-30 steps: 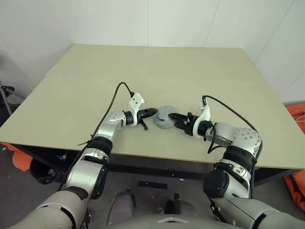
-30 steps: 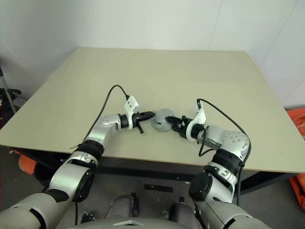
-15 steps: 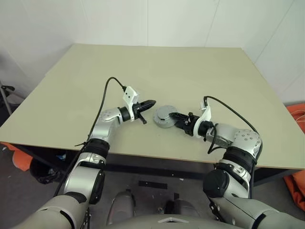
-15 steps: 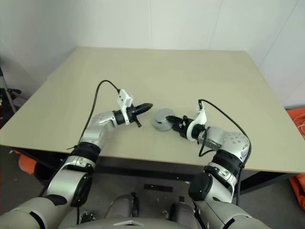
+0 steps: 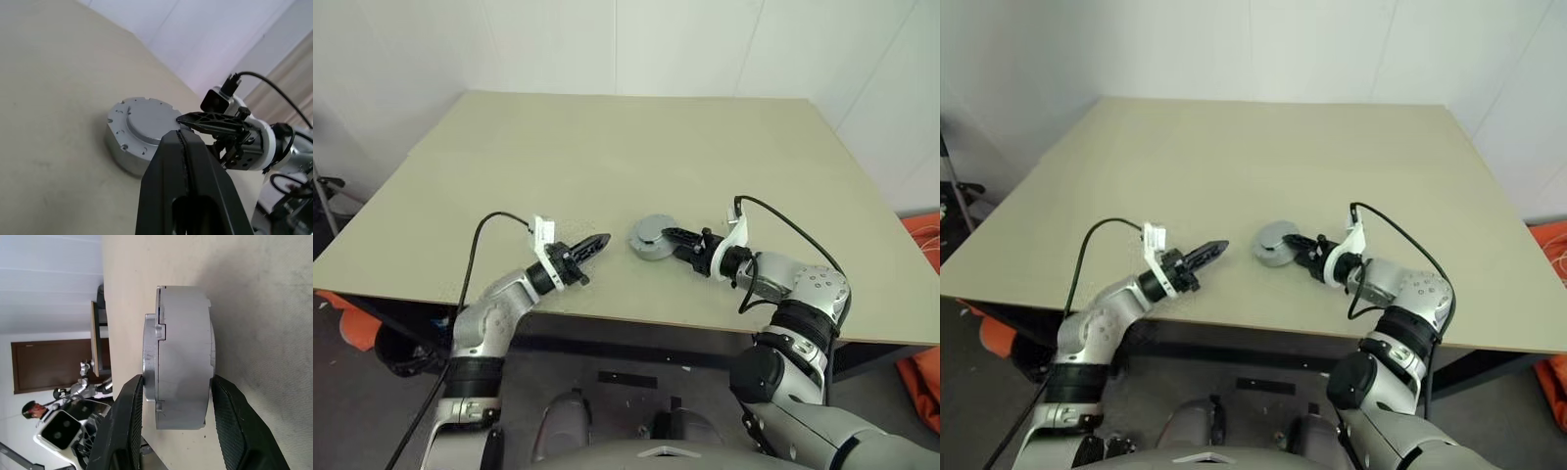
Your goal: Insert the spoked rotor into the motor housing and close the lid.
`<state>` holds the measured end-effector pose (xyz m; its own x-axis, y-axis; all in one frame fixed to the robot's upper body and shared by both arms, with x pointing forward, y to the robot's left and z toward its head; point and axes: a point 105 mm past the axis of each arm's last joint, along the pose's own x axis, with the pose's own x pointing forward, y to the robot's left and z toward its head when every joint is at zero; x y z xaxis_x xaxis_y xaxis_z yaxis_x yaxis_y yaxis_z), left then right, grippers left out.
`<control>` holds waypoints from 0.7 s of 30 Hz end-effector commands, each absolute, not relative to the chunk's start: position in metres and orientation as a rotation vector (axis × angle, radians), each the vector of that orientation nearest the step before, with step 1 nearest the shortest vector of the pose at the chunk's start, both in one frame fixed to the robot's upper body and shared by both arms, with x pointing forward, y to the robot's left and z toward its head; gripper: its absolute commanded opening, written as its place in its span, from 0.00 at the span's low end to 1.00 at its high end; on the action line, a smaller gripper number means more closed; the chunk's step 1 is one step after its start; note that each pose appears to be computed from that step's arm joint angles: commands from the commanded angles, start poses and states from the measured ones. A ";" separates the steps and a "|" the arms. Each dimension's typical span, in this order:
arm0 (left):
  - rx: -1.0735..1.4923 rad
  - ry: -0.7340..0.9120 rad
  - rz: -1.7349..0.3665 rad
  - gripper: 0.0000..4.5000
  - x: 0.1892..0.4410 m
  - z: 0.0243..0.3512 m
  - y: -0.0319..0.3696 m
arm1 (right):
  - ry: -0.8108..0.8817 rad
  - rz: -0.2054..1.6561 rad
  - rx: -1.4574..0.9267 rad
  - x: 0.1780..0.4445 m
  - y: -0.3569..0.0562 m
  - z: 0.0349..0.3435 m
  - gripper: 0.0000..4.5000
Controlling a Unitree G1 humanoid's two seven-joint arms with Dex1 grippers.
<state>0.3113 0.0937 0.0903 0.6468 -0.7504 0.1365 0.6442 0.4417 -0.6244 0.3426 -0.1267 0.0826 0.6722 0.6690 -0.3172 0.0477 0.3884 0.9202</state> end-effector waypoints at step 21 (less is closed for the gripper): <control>-1.353 0.162 -0.619 0.04 0.294 0.095 0.127 | 0.500 0.787 1.143 0.349 -0.088 0.178 0.44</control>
